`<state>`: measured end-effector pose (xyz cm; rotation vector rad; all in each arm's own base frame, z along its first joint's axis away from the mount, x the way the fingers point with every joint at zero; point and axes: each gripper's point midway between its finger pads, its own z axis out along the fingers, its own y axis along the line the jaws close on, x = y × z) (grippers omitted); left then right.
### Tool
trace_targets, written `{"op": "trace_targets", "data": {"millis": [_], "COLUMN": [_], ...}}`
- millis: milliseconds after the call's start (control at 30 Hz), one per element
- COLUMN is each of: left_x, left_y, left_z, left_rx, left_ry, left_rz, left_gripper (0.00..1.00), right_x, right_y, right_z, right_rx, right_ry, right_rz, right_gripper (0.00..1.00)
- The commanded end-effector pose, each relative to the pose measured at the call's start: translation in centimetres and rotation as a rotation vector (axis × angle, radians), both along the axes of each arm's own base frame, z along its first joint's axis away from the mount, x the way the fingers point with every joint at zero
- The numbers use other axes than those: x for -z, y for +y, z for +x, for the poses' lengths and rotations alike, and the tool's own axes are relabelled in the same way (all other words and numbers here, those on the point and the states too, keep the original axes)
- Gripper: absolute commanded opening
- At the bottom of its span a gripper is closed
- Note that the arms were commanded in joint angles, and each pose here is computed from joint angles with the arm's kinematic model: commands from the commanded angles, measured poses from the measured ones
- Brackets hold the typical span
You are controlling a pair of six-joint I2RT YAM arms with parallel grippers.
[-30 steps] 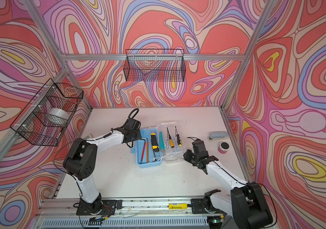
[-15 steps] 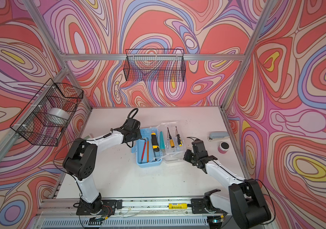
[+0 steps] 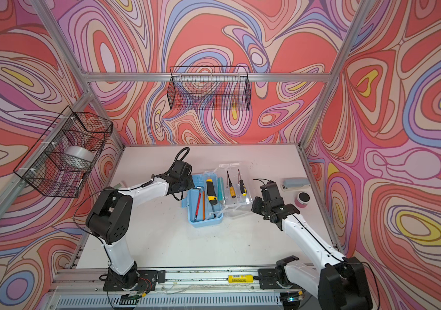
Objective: Pack the tool kit
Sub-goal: 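Swing the clear lid over the box with the right gripper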
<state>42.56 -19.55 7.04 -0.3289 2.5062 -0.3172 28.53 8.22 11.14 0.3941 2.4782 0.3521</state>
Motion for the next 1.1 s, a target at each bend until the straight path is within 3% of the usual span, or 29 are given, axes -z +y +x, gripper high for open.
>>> {"op": "trace_targets", "data": {"millis": [0,500,867,1067], "left_x": [-1.1,-2.1,-3.1,-3.1], "left_y": [-3.0,-4.9,-5.2,-5.2], "left_z": [0.1,0.9,1.1,1.2], "left_rx": [0.049,0.078,0.098,0.091], "left_ry": [-0.013,-0.029,-0.063,-0.062], "left_rz": [-0.083,-0.124,-0.141,-0.144], "left_gripper": [0.0,0.0,0.0,0.0], "right_x": [-5.3,-10.0,-10.3,-10.5], "right_y": [1.0,10.7,19.7,23.9], "right_z": [2.1,0.5,-0.7,-1.7], "right_rx": [0.014,-0.149,-0.288,-0.379], "right_ry": [-0.167,-0.32,-0.351,-0.358], "right_rz": [-0.003,-0.303,-0.293,-0.218], "right_gripper": [0.0,0.0,0.0,0.02]}}
